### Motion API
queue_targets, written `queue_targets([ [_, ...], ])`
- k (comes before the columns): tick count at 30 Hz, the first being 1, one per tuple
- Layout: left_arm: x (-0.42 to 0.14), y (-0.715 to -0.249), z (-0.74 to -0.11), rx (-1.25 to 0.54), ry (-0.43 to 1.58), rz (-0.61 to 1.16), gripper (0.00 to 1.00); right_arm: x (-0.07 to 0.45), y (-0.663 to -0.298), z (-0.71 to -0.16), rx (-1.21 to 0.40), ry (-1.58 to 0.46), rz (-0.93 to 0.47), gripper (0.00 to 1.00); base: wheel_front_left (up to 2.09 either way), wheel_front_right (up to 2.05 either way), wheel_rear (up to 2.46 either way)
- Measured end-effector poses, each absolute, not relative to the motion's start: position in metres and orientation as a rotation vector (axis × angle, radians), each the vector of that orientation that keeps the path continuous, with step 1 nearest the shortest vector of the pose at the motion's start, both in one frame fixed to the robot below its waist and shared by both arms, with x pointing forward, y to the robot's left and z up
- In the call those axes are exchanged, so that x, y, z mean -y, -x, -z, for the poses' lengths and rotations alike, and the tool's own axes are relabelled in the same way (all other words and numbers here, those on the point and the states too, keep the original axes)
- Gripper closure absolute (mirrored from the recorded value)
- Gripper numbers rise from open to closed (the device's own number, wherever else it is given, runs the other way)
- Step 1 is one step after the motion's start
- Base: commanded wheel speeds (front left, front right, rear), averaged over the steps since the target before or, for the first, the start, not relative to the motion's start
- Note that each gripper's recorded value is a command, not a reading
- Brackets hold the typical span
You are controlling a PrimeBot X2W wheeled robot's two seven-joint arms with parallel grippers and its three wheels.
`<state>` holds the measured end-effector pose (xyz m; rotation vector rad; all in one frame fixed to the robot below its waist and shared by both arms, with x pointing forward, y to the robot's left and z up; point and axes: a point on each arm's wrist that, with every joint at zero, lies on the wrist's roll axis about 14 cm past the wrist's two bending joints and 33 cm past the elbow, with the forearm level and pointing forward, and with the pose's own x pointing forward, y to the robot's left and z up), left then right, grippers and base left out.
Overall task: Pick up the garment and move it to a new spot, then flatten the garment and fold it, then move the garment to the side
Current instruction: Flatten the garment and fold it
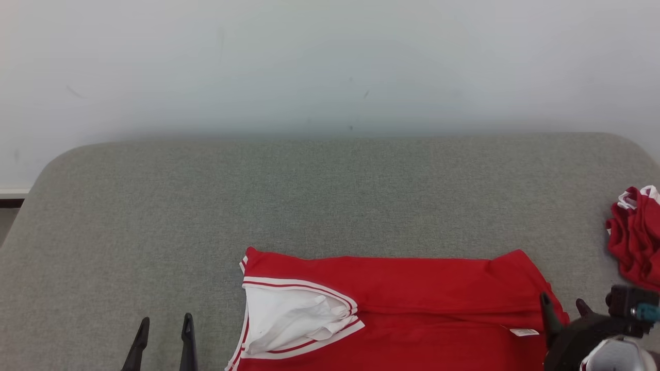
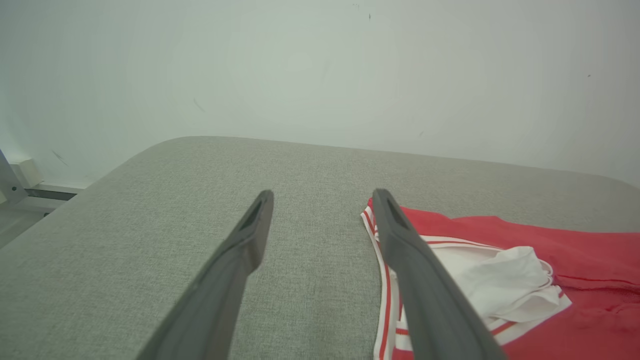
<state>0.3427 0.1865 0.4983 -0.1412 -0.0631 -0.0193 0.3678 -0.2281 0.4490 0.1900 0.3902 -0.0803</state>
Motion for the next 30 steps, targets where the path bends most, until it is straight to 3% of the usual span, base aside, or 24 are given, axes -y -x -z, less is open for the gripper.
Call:
queue_targets([
  [6,-0.185,-0.343,-0.494,0.051,0.146,0.021,0.00,0.238,-0.374,-0.435,-0.568,-0.156,0.079,0.00,0.00,0.00,0.00],
  [30,-0.187,-0.354,-0.486,0.023,0.150,0.016,0.00,0.254,-0.378,-0.388,-0.788,-0.100,0.079,0.00,0.00,0.00,0.00],
])
